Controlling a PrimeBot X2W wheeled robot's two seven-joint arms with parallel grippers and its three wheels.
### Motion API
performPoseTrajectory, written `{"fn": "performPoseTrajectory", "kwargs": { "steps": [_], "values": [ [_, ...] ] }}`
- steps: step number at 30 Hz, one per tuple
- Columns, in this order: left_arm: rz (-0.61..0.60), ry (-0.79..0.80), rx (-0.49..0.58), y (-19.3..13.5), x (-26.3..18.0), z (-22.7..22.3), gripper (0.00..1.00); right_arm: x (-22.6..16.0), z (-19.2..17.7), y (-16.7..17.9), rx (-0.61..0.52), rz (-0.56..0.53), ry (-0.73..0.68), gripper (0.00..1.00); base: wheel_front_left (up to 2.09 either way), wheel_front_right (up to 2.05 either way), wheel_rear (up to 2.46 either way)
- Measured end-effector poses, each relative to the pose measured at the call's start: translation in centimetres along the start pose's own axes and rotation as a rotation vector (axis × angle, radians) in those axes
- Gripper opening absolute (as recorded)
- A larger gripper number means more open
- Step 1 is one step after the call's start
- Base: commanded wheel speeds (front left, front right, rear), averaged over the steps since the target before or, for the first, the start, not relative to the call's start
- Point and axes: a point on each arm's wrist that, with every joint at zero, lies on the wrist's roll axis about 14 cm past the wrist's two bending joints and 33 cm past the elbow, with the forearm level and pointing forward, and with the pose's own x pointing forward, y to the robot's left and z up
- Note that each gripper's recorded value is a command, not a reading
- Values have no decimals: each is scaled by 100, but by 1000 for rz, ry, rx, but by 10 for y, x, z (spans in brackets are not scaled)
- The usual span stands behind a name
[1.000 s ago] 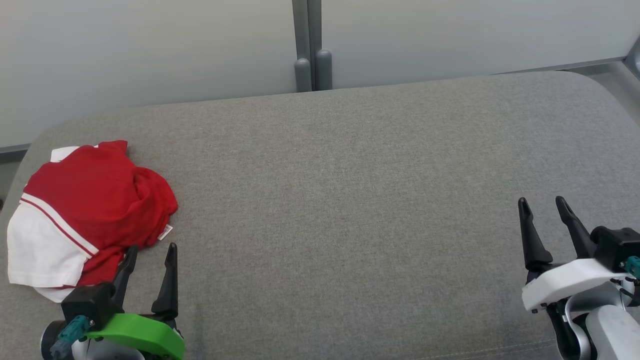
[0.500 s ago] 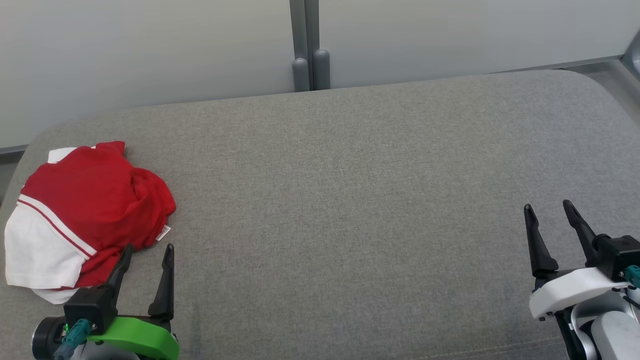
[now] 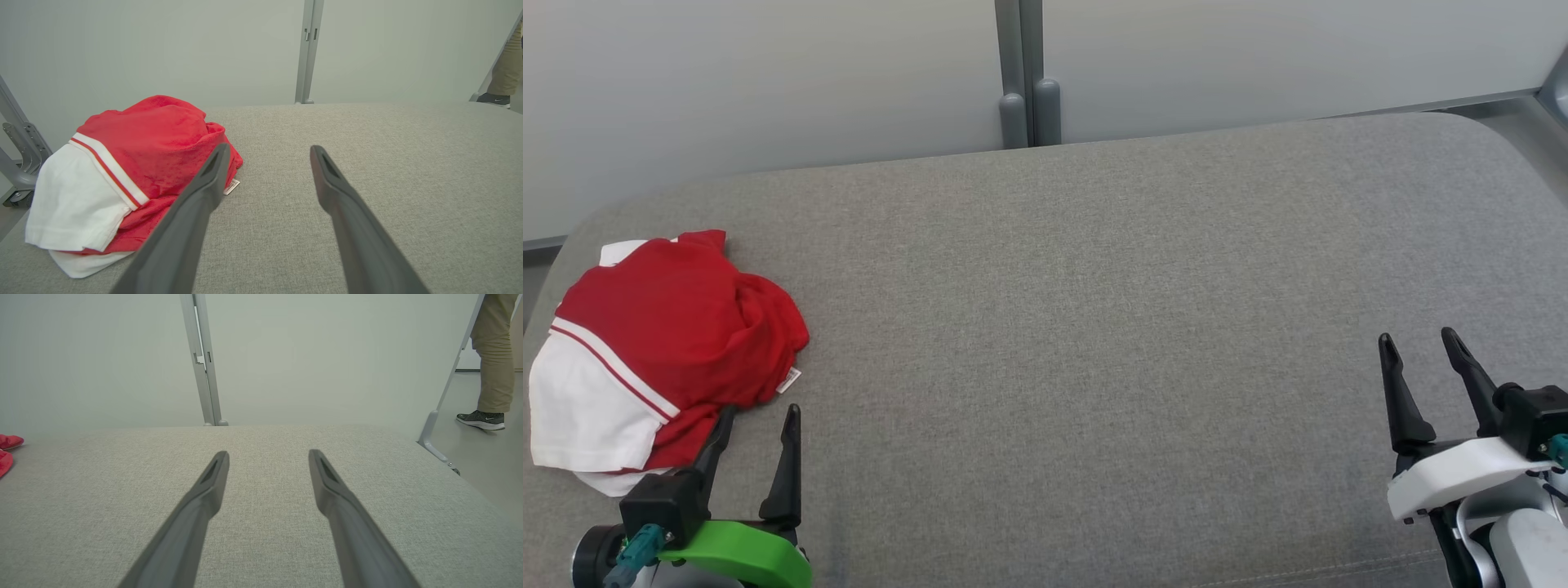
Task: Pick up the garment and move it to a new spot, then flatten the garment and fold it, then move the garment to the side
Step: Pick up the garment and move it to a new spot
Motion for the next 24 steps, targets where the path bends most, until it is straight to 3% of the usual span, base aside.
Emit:
{"fn": "performPoseTrajectory", "kwargs": {
  "steps": [5,11,18,24],
  "values": [
    [-3,3,-3,-1,-2,-1,100,3,2,-3,-5,-2,-5,100,0,0,0],
    [46,-8,-5,12,-12,2,100,11,0,16,-16,76,-1,100,0,0,0],
    [277,-39,9,76,-53,11,100,27,-1,97,-22,339,-4,100,0,0,0],
    [392,-21,13,102,-96,4,100,36,3,138,-6,447,-15,100,0,0,0]
  ]
}}
